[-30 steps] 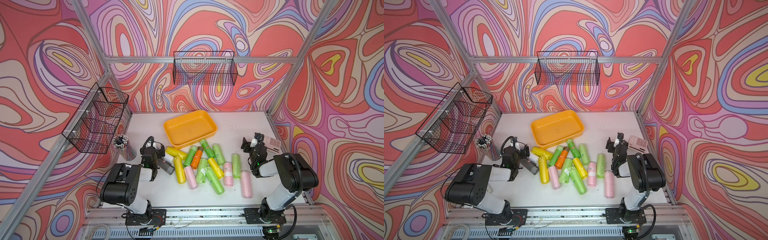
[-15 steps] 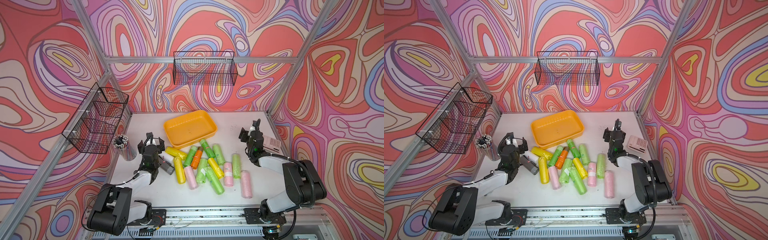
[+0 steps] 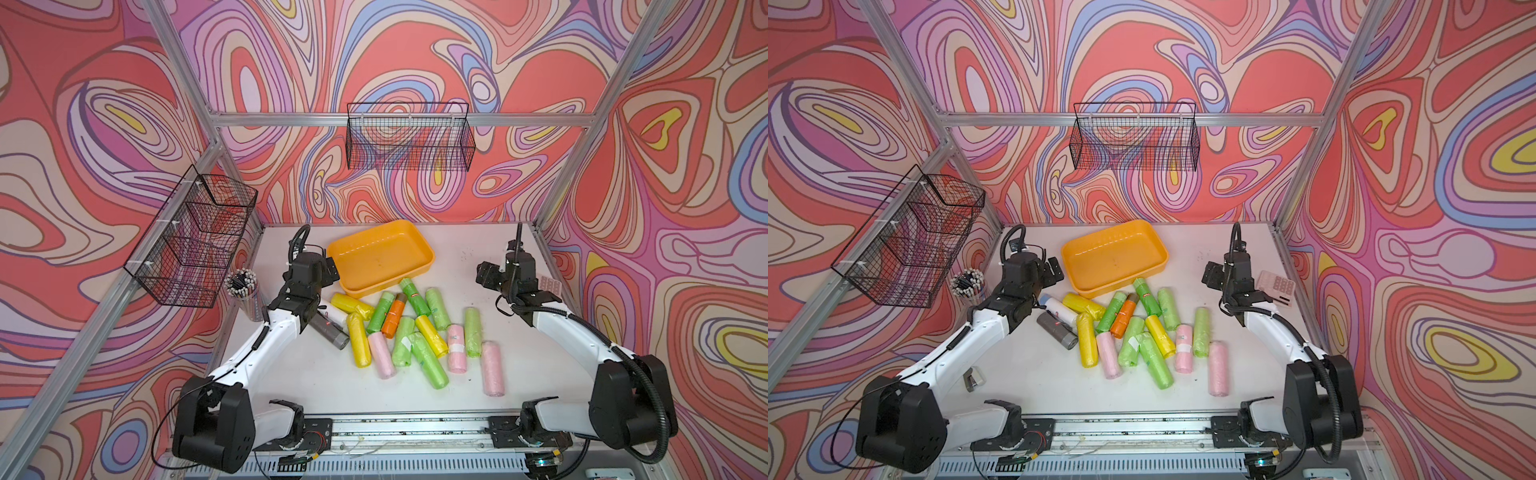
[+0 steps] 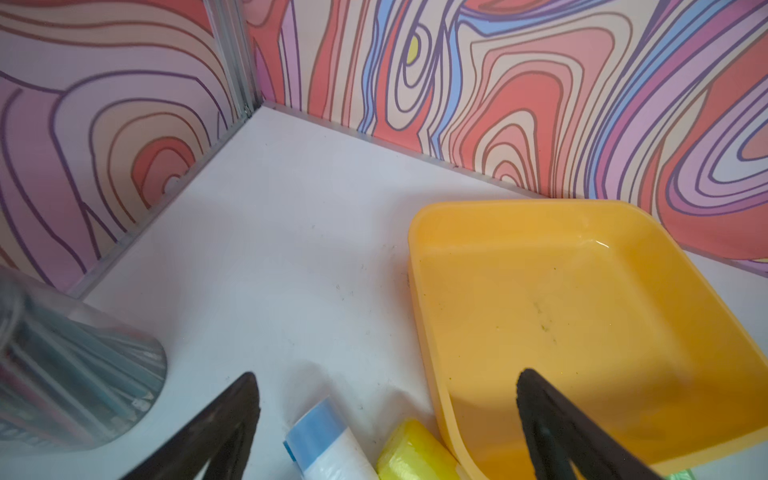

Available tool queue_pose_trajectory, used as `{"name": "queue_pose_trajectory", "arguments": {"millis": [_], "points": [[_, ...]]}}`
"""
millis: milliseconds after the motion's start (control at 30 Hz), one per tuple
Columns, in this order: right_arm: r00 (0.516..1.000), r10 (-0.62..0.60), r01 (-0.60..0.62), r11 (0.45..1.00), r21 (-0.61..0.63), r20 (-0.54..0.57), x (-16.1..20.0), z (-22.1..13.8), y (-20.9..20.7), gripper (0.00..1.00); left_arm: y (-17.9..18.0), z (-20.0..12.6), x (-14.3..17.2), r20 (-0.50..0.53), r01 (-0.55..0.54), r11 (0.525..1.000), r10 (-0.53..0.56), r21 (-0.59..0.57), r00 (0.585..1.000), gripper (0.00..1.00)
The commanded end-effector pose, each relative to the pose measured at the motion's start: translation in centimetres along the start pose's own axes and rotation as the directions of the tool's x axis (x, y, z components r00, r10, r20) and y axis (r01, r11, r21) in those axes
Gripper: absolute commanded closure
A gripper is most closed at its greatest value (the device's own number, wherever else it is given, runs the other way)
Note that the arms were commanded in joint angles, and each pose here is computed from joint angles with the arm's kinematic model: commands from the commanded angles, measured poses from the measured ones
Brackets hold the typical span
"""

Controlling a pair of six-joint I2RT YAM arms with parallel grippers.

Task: Put the roll of trash bags into the storage box
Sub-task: Adjust the storage box at the center of the board.

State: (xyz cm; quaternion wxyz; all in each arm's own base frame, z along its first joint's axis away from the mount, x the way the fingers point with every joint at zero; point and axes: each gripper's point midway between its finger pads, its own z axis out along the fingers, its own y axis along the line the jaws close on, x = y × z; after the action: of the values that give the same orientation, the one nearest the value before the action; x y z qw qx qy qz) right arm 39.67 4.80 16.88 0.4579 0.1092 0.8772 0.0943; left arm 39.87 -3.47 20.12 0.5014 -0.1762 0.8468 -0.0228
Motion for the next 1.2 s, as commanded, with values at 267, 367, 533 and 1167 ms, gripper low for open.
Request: {"name": "queue_pose_trajectory", "arguments": {"millis": [267, 367, 533, 1167], "points": [[0.987, 0.038, -0.056, 0.992, -0.113, -0.156, 5.4, -5.2, 0.7, 0.18, -2.4, 4.4, 5.8, -0.317, 0.053, 0.999, -0.046, 0.013, 0.947, 0.35], [0.987, 0.038, -0.055, 0.993, -0.109, -0.156, 5.7, -6.0, 0.5, 0.18, -2.7, 5.7, 6.7, -0.366, 0.035, 0.999, -0.031, 0.005, 0.93, 0.4], [0.988, 0.025, -0.039, 0.995, -0.089, -0.156, 5.8, -6.6, 0.1, 0.18, -3.0, 7.3, 7.6, -0.416, 0.008, 1.0, -0.013, -0.014, 0.909, 0.48], [0.989, 0.014, -0.025, 0.997, -0.075, -0.146, 5.4, -7.7, -0.2, 0.18, -5.1, 12.4, 9.1, -0.498, -0.152, 0.986, 0.167, 0.07, 0.851, 0.85]]}}
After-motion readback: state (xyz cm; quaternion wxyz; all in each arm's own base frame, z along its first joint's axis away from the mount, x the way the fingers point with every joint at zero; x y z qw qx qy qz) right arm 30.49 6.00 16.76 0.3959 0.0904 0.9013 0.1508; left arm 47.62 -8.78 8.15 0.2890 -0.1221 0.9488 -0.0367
